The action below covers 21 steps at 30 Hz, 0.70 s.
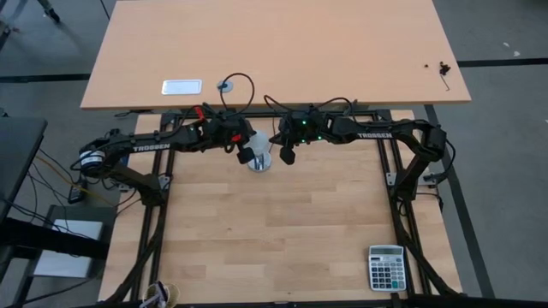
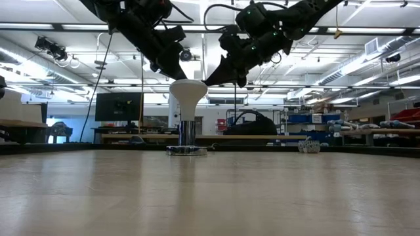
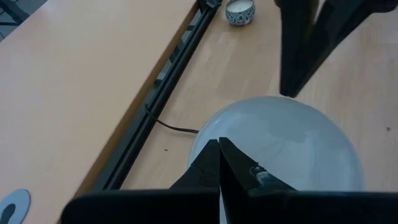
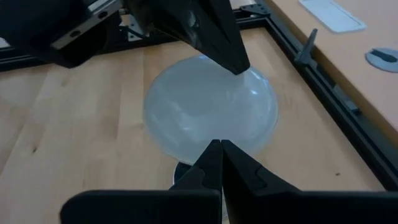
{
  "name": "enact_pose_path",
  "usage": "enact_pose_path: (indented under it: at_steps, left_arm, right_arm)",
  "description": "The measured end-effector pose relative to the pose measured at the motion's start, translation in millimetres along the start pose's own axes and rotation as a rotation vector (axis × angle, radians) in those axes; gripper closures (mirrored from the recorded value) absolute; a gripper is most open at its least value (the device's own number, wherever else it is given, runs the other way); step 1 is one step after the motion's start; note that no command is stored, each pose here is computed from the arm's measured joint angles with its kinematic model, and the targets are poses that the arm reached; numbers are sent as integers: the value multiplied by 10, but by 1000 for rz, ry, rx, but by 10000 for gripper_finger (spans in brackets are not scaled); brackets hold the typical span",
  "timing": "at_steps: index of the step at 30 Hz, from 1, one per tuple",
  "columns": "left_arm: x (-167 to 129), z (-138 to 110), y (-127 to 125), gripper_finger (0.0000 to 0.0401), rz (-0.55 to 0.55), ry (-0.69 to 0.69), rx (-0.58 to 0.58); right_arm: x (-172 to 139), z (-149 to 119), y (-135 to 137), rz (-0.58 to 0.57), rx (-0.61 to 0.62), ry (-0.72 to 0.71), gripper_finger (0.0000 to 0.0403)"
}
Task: Screw lightbulb
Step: Insert the light into the lamp socket
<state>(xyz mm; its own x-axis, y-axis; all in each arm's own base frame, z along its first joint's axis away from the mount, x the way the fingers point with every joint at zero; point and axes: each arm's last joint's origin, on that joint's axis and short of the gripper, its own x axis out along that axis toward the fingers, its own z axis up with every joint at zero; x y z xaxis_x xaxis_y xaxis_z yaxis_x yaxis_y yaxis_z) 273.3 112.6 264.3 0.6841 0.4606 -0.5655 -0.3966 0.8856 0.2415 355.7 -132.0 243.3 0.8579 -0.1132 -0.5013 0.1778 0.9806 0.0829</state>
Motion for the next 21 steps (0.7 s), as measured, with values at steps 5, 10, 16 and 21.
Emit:
enact_pose_path:
  at_steps: [5,10,16,21]
  left_arm:
    - [0,-4,0,401,1,4,-2]
    - [3,3,-1,401,1,-4,-7]
    - [4,9,0,401,2,-11,-9]
    - [7,19,2,401,4,-23,-11]
  right_arm:
    - [31,-3,27,21,-6,-5,393]
    - [49,8,90,83,-15,-13,393]
    - [57,25,200,132,-51,-24,393]
    - [-7,74,89,51,-47,-48,393]
